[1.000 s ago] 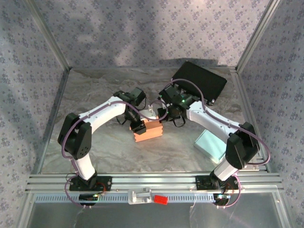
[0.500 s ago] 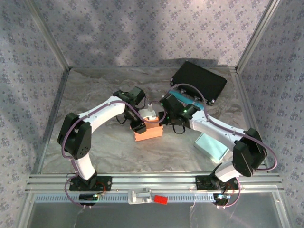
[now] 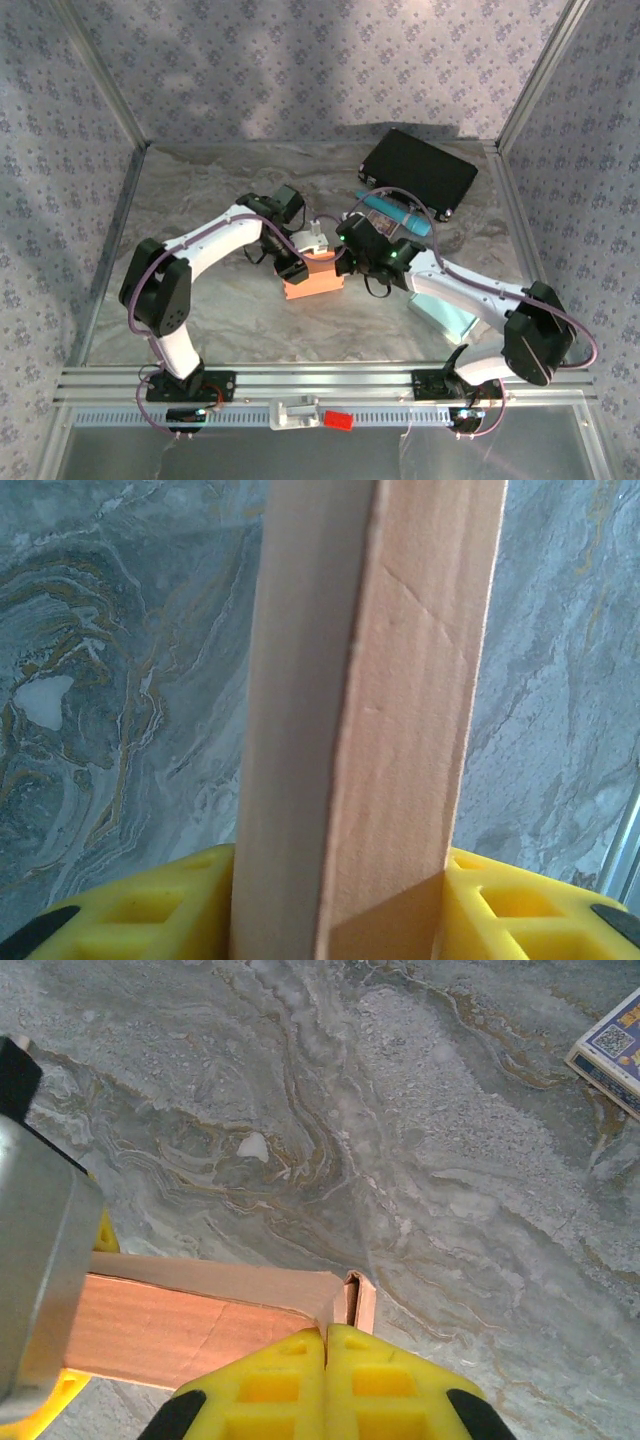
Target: Fold the paper box
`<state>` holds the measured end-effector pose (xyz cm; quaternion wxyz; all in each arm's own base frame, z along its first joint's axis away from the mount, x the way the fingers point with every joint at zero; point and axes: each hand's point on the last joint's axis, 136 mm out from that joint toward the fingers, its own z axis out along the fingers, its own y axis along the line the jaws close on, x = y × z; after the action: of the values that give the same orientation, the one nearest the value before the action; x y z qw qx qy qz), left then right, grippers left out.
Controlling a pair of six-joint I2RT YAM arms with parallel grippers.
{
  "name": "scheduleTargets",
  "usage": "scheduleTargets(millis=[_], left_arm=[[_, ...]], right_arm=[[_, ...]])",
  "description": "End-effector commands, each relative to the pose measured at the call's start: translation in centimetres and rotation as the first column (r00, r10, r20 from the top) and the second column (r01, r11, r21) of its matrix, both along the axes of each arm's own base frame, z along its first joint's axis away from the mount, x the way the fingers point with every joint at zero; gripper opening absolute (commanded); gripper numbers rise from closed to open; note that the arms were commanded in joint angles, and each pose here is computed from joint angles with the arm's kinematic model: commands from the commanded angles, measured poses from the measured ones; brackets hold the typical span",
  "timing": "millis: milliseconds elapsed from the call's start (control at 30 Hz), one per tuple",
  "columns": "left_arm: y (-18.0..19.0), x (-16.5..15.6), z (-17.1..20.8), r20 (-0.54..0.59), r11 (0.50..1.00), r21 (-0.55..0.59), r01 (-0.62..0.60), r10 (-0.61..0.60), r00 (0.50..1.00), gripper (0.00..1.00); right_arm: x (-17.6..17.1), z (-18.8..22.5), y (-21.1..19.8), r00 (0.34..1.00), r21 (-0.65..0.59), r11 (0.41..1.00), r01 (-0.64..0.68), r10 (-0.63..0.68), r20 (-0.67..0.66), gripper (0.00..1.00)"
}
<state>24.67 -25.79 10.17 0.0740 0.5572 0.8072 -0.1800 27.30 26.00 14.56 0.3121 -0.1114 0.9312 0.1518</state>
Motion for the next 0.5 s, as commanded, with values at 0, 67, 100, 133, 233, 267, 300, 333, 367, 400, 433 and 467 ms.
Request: scheduleTargets(millis=[0, 67, 100, 133, 233, 267, 300, 333, 367, 400, 433, 467], left_arm=[[0.27, 1.19, 1.58, 0.022, 0.993, -0.06, -0.1, 0.101, 0.995, 0.48], [0.29, 1.23, 1.9, 0.014, 0.989, -0.082, -0.125, 0.127, 0.992, 0.5], [0.32, 1.3, 2.1, 0.012, 0.985, -0.098, -0.141, 0.143, 0.99, 0.51], [0.35, 1.4, 2.28, 0.015, 0.982, -0.11, -0.155, 0.158, 0.987, 0.54], [0.5, 1.23, 2.46, 0.014, 0.977, -0.124, -0.173, 0.176, 0.984, 0.55], [0.52, 1.15, 2.49, 0.012, 0.977, -0.126, -0.174, 0.177, 0.984, 0.55], [0.58, 1.03, 2.33, 0.008, 0.977, -0.123, -0.177, 0.179, 0.984, 0.57], [0.66, 1.03, 2.26, 0.011, 0.976, -0.122, -0.179, 0.182, 0.983, 0.61], [0.74, 0.97, 2.18, 0.014, 0.976, -0.119, -0.18, 0.183, 0.983, 0.63], [0.8, 0.96, 2.09, 0.018, 0.976, -0.12, -0.182, 0.186, 0.982, 0.63], [0.79, 0.93, 2.02, 0.02, 0.976, -0.123, -0.182, 0.186, 0.982, 0.63], [0.79, 0.94, 1.96, 0.022, 0.975, -0.124, -0.183, 0.187, 0.982, 0.63]], right_arm=[[-1.05, -0.88, -1.13, 1.0, -0.036, 0.999, 0.025, -0.026, -0.015, 0.0], [-1.14, -0.9, -1.12, 1.0, -0.038, 0.999, 0.028, -0.028, -0.006, 0.0], [-1.19, -0.79, -1.06, 1.0, -0.038, 0.999, 0.03, -0.03, 0.001, 0.0], [-1.25, -0.87, -1.11, 0.999, -0.041, 0.999, 0.033, -0.032, 0.004, 0.0], [-1.37, -0.84, -1.2, 0.999, -0.044, 0.998, 0.049, -0.048, 0.019, 0.0], [-1.38, -0.76, -1.17, 0.999, -0.042, 0.998, 0.051, -0.05, 0.021, 0.0], [-1.46, -0.72, -1.22, 0.998, -0.045, 0.997, 0.055, -0.054, 0.027, 0.0], [-1.45, -0.68, -1.16, 0.998, -0.046, 0.997, 0.057, -0.056, 0.032, 0.0], [-1.49, -0.66, -1.17, 0.998, -0.047, 0.997, 0.061, -0.059, 0.033, 0.0], [-1.52, -0.57, -1.11, 0.997, -0.044, 0.997, 0.065, -0.064, 0.035, 0.0], [-1.58, -0.62, -0.99, 0.997, -0.044, 0.997, 0.065, -0.064, 0.033, 0.0], [-1.61, -0.55, -0.87, 0.997, -0.042, 0.997, 0.066, -0.064, 0.034, 0.0]])
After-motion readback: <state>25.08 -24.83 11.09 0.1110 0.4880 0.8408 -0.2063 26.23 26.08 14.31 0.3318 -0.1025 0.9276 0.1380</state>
